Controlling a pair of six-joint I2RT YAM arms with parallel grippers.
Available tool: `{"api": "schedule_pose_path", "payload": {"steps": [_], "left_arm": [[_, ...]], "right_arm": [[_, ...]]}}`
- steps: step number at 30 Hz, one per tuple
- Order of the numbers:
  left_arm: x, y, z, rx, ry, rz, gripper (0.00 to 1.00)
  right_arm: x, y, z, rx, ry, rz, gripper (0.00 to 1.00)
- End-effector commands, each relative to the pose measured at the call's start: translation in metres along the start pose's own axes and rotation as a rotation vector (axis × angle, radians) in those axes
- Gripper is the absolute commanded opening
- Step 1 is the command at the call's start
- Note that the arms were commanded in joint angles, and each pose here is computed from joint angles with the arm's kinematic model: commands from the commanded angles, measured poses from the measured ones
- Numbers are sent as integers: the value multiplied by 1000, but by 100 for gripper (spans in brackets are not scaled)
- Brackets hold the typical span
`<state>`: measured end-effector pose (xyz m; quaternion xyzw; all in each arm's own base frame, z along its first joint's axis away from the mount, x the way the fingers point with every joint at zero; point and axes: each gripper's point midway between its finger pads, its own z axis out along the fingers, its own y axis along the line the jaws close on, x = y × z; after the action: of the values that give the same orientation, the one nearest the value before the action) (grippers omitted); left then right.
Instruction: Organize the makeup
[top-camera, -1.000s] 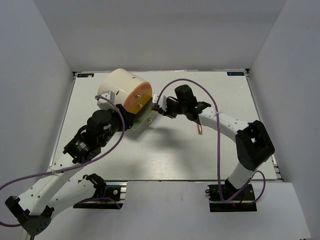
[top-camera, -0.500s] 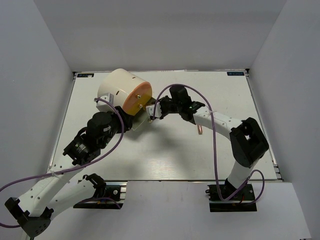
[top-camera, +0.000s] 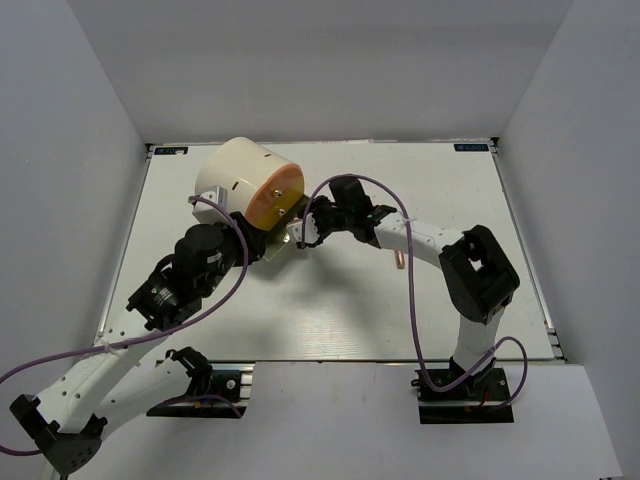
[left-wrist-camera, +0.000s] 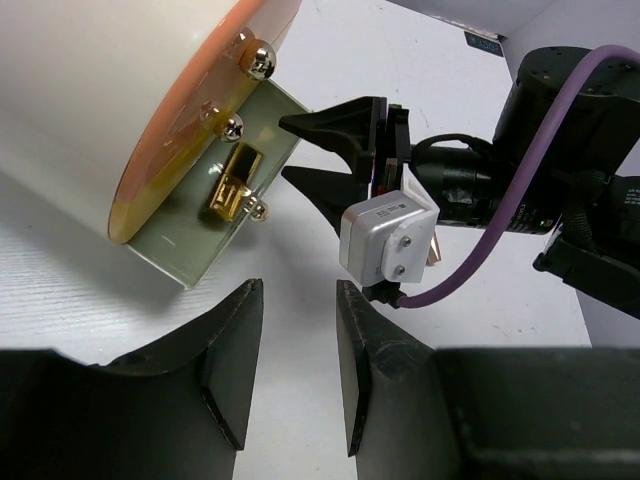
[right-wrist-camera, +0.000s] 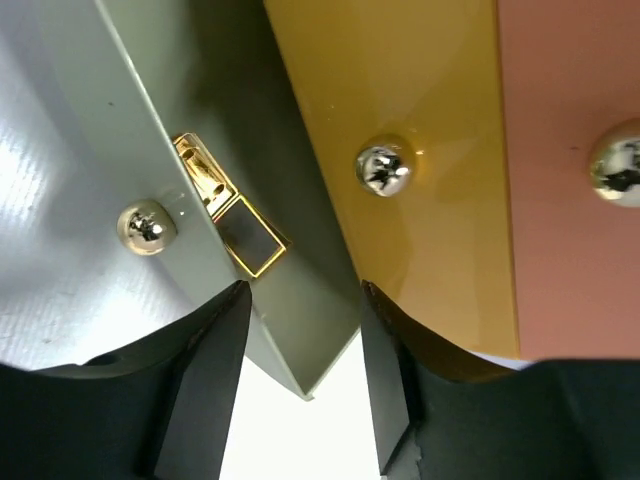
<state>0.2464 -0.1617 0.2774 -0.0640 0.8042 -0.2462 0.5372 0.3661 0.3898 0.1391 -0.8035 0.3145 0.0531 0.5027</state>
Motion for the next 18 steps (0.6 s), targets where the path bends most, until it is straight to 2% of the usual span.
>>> {"api": "schedule_pose_path", "payload": {"steps": [1, 6, 7, 9, 10, 11, 13, 14, 15, 16, 17, 18], "left_arm": [[-2, -2, 1, 10, -15, -3, 46], [3, -16, 12, 62, 16, 20, 49], [0, -22, 14, 86, 9, 28, 50], [9, -32, 23, 124, 48, 43, 55], [6, -39, 28, 149, 41, 46, 57], [6, -45, 32, 166, 48, 47, 65], [15, -57, 49, 201, 87, 53, 71], [14, -64, 54, 221, 91, 51, 75], [27, -72, 65, 252, 140, 66, 77], [26, -81, 73, 279, 138, 65, 77], [20, -90, 79, 301, 133, 64, 78], [37, -97, 92, 328, 195, 71, 78]], "right_arm": [[-15, -40, -6, 97, -27, -49, 54], [-16, -49, -17, 132, -21, 25, 53], [-17, -55, -24, 154, -17, 78, 47], [-16, -58, -30, 178, -6, 150, 27], [-15, -67, -41, 220, 18, 187, 1], [-15, -74, -48, 276, 16, 286, 0], [5, -81, -70, 385, 94, 437, 0], [15, -83, -79, 462, 116, 600, 0], [27, -80, -86, 500, 169, 678, 0], [42, -78, -96, 538, 227, 751, 0], [59, -55, -101, 502, 291, 918, 0], [65, -54, -103, 492, 304, 999, 0]]}}
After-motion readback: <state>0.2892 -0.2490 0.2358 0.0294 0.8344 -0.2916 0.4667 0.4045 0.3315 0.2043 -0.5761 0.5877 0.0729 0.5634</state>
